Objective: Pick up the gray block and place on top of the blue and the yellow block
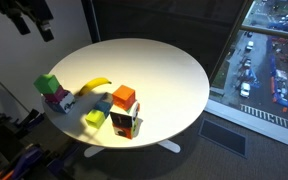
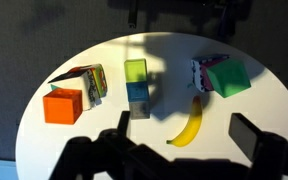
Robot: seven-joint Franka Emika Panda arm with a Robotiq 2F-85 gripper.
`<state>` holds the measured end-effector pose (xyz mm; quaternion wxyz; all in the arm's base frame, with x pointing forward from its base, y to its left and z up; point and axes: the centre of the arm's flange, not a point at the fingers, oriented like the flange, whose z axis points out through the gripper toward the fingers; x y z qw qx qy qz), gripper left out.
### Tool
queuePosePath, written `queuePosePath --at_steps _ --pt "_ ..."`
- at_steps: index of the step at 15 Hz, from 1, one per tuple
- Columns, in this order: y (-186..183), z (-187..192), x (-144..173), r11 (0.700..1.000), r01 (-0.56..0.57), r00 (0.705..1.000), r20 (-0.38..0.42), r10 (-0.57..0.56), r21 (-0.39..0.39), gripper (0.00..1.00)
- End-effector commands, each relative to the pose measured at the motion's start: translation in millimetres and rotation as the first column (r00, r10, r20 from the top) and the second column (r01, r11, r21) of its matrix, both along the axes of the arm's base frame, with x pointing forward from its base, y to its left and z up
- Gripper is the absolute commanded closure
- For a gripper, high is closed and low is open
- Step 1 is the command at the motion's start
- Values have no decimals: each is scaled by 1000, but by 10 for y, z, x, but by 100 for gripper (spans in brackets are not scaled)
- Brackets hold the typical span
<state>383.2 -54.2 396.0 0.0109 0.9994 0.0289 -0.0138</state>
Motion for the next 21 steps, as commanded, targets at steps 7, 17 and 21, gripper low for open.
queuePosePath --at_steps 7,17,21 --pt "-87 -293 773 993 119 993 28 -118 -24 0" --pt "-174 -843 1241 997 69 997 -33 -68 40 0" --pt "-210 -1032 1405 998 62 998 -15 -61 33 0"
